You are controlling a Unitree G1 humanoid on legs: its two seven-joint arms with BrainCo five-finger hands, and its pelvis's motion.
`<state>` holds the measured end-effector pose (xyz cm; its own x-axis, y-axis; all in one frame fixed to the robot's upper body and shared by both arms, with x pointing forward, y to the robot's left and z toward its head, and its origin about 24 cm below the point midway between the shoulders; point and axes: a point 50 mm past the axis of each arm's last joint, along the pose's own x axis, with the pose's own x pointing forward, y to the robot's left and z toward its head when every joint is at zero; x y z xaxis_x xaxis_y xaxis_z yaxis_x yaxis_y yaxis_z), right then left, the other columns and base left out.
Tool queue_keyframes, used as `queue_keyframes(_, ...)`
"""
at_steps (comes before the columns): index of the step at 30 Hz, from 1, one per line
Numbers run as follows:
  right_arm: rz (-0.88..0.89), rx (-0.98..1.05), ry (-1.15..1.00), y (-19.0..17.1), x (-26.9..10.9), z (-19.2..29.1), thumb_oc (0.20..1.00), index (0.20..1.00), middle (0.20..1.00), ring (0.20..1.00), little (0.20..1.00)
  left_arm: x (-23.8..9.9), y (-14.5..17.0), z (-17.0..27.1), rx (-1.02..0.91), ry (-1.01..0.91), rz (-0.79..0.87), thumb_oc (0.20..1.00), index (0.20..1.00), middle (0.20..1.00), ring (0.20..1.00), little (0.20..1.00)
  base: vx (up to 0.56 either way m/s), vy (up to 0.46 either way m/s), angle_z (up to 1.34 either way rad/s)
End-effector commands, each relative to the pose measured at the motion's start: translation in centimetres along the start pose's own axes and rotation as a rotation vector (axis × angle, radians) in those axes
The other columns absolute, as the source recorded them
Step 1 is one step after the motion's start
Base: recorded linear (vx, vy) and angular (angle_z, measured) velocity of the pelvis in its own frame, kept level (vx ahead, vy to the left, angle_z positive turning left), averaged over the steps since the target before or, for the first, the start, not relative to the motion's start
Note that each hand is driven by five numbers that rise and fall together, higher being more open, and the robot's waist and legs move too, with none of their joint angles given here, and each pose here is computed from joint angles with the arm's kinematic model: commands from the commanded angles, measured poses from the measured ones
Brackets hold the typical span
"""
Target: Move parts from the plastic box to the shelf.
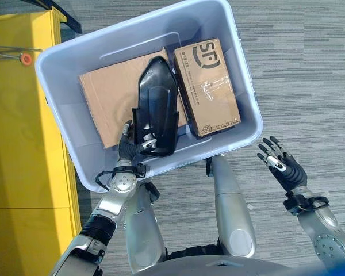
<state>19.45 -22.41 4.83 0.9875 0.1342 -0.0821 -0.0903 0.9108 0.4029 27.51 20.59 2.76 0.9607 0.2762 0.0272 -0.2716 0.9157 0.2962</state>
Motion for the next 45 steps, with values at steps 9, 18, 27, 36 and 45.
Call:
queue_keyframes(9,0.053,0.004,-0.065,0.8,1.0,1.7,1.000,1.000,1.000,1.000,1.000,0.8,2.8,-0.6,0.006,0.028,0.146,1.000,1.000,1.000,1.000,1.000,0.00,0.001,-0.02)
queue_keyframes(18,0.059,-0.008,-0.050,0.8,1.2,1.8,1.000,1.000,1.000,1.000,1.000,1.5,1.5,-1.4,-0.024,0.101,0.131,1.000,1.000,1.000,1.000,1.000,0.00,0.001,-0.03)
queue_keyframes(27,0.074,-0.019,-0.049,0.9,1.3,2.2,1.000,1.000,1.000,1.000,1.000,2.5,-0.2,-2.0,-0.030,0.184,0.112,1.000,1.000,1.000,1.000,1.000,0.00,-0.002,-0.01)
queue_keyframes(36,0.099,-0.027,-0.050,1.1,1.2,2.6,1.000,1.000,1.000,1.000,1.000,3.3,-0.5,-1.7,0.039,0.177,0.123,1.000,1.000,1.000,1.000,1.000,0.00,-0.005,-0.01)
queue_keyframes(45,0.118,-0.043,-0.063,1.1,1.3,3.1,1.000,1.000,1.000,1.000,1.000,3.6,-1.1,-1.0,0.080,0.136,0.102,1.000,1.000,1.000,1.000,1.000,0.01,-0.009,-0.04)
